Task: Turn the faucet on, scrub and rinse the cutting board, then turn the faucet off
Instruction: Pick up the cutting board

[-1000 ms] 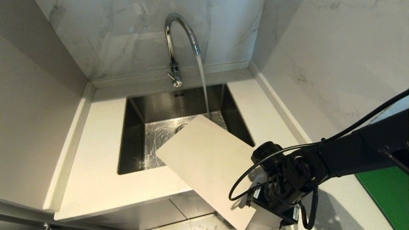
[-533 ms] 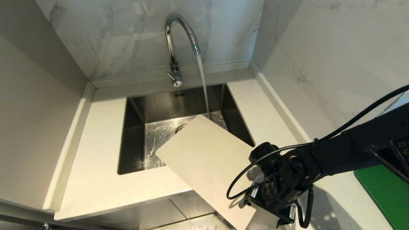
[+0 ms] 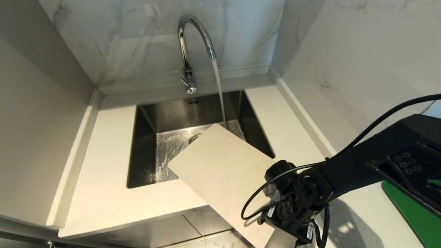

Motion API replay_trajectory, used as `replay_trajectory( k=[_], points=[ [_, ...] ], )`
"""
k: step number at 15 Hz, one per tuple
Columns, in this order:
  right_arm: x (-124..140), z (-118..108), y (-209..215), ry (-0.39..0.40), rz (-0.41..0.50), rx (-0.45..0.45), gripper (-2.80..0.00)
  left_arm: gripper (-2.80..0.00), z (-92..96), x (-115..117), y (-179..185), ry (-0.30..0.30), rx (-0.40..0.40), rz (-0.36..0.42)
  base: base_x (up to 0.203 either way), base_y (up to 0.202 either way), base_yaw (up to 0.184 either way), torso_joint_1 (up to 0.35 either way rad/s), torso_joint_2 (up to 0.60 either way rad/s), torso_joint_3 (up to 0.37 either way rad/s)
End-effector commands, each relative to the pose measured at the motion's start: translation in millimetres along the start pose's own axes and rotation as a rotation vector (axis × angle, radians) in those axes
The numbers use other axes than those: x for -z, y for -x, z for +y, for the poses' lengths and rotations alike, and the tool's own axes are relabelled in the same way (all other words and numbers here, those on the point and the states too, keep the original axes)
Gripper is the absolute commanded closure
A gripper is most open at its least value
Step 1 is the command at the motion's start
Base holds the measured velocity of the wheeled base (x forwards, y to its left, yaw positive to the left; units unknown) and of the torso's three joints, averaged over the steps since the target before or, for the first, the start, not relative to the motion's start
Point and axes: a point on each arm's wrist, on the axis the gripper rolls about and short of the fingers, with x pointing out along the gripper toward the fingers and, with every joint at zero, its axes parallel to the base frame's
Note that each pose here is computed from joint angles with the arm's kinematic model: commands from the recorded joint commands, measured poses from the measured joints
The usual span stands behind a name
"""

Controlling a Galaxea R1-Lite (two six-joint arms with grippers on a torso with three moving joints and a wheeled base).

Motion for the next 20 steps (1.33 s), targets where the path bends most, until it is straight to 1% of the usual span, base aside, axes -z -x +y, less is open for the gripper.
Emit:
replay_trajectory(
  k=[1, 3, 5, 6, 9, 12, 14, 17, 20],
  points=[
    [-1, 2, -10, 0.002, 0.003, 0.007, -2.8, 0.0, 0.0, 0, 0, 0.0, 0.0, 0.0, 0.0, 0.0, 0.0, 0.0, 0.0, 0.0],
    [-2, 3, -16, 0.031, -0.003, 0.004, -2.8, 0.0, 0.0, 0, 0, 0.0, 0.0, 0.0, 0.0, 0.0, 0.0, 0.0, 0.0, 0.0],
    [-3, 5, -17, 0.042, -0.011, -0.003, -2.8, 0.0, 0.0, 0, 0, 0.0, 0.0, 0.0, 0.0, 0.0, 0.0, 0.0, 0.0, 0.0],
    [-3, 5, -19, 0.049, -0.011, -0.001, 0.0, 0.0, 0.0, 0, 0, 0.0, 0.0, 0.001, 0.0, 0.0, 0.0, 0.0, 0.0, 0.0],
    [-7, 9, -26, 0.052, -0.028, -0.02, 0.0, 0.0, 0.0, 0, 0, 0.0, 0.0, 0.0, 0.0, 0.0, 0.0, 0.0, 0.0, 0.0],
    [-8, 10, -20, 0.052, -0.044, -0.039, 0.0, 0.0, 0.0, 0, 0, 0.0, 0.0, 0.0, 0.0, 0.0, 0.0, 0.0, 0.0, 0.0],
    [-10, 12, -7, 0.053, -0.071, -0.07, 0.0, 0.0, 0.0, 0, 0, 0.0, 0.0, 0.0, 0.0, 0.0, 0.0, 0.0, 0.0, 0.0],
    [-11, 12, 10, 0.093, -0.11, -0.094, 0.0, 0.0, 0.0, 0, 0, 0.0, 0.0, 0.001, 0.0, 0.0, 0.0, 0.0, 0.0, 0.0],
    [-11, 12, 34, 0.1, -0.161, -0.13, 0.0, 0.0, 0.0, 0, 0, 0.0, 0.0, 0.0, 0.0, 0.0, 0.0, 0.0, 0.0, 0.0]
  ],
)
